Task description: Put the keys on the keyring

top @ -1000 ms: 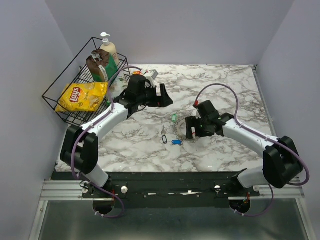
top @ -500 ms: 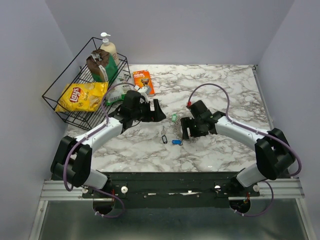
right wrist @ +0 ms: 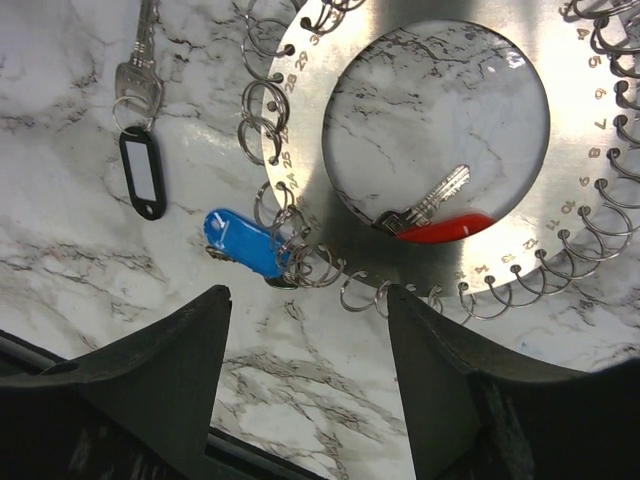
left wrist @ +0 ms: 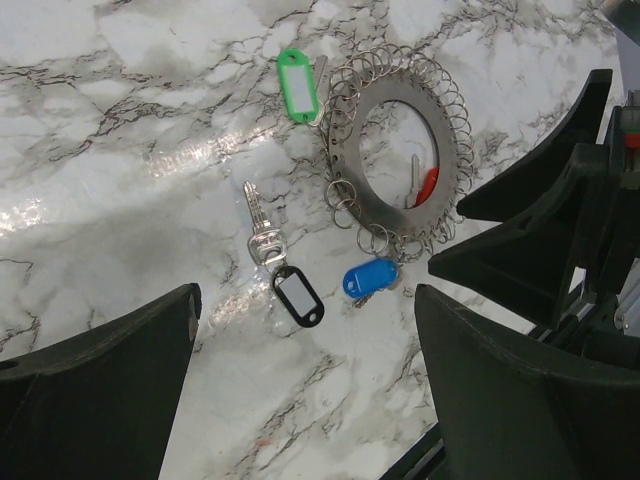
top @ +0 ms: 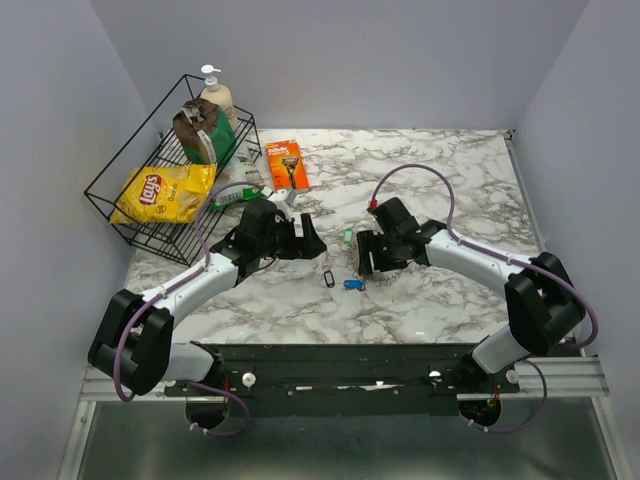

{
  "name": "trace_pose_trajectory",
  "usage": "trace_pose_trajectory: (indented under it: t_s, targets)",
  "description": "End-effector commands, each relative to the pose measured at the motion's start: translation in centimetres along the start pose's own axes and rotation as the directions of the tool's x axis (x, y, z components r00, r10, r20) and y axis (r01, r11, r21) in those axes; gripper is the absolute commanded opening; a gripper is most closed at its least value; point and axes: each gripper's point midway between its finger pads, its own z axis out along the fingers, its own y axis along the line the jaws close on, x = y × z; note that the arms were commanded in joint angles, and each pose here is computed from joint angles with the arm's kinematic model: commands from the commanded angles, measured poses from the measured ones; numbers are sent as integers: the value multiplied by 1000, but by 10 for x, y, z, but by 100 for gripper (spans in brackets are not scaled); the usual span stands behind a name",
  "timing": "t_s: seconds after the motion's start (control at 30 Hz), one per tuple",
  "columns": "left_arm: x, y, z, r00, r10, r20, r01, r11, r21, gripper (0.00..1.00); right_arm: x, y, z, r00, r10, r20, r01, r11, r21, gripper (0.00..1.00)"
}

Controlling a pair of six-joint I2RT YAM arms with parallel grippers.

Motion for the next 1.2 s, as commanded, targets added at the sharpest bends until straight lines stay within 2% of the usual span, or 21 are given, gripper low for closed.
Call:
trace_pose_trajectory:
  t_s: [0.0,0.23,0.47,0.73,0.87,1.17]
  targets:
    - [-4,1,-3,999,20,37,-20,1000,-9,96,1,15,4,998,68,5,-67,995,-67,70]
    - [0,2,-4,999,19,34,-19,1000,-8,97,1,17,0,996,87,26,-85,993,-86,68]
    - [8,6,-3,1000,19,21,-19,1000,-11,96,3,-6,-6,998,41,41,-43,999,27,66]
    - [13,8,-1,1000,19,7,-19,1000,-12,96,19,-32,-10,1000,7,2,-7,988,152,63]
    - [15,9,0,1000,18,1,-18,1000,-14,96,25,-29,-8,1000,-13,-16,15,988,152,60]
    - [15,8,0,1000,22,-2,-22,1000,-12,96,19,-10,-2,1000,-14,-9,15,994,105,59]
